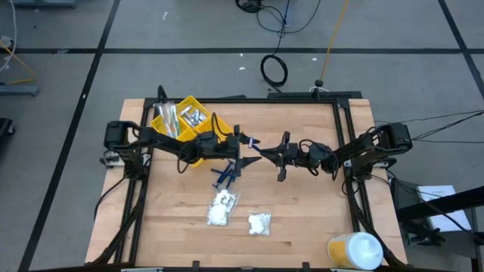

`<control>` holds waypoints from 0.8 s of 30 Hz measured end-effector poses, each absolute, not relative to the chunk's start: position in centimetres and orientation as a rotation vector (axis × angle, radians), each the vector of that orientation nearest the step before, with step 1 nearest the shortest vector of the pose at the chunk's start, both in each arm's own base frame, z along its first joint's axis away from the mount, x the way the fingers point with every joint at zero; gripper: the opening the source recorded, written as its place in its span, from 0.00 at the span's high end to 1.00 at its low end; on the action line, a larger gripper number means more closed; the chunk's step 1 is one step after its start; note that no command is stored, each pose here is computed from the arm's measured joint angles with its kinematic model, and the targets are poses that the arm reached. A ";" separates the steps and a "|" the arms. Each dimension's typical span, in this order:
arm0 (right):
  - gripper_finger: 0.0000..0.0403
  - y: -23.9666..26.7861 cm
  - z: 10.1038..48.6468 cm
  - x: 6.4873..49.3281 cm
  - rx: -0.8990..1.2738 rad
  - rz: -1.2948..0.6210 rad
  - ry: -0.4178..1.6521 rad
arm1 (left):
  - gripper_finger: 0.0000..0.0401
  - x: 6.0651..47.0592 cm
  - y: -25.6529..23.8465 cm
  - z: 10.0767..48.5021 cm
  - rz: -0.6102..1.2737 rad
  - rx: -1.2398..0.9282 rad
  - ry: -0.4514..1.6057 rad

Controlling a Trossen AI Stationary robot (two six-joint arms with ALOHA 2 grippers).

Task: Pick & Place Travel size toiletries
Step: Put the blue razor into the middle right yellow bin

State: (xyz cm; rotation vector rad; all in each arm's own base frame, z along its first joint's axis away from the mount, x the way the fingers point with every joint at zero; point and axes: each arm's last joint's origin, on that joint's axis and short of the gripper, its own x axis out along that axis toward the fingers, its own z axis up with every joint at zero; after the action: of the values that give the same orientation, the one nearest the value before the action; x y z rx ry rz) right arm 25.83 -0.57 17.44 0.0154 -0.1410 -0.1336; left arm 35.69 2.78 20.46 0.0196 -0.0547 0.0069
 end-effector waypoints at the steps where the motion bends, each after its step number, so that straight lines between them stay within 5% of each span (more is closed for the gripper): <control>1: 0.95 -0.6 17.4 25.8 0.015 -0.135 -0.133 | 0.29 35.9 2.8 20.6 0.007 0.019 -0.059; 6: 0.95 -0.6 17.2 25.9 0.013 -0.134 -0.114 | 0.40 36.2 2.8 20.9 0.008 0.024 -0.072; 15: 0.89 -0.6 17.0 25.9 0.007 -0.137 -0.090 | 0.95 36.1 3.2 20.5 -0.001 0.052 -0.025; 24: 0.71 -1.0 15.7 25.9 0.036 -0.201 0.039 | 0.97 35.5 4.7 20.6 0.119 0.040 0.079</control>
State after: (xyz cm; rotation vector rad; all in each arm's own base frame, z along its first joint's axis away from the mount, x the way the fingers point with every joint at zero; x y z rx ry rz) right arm 25.91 -0.97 15.72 0.0362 0.0385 -0.2011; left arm 35.45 4.71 20.58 0.0398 0.0791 0.1193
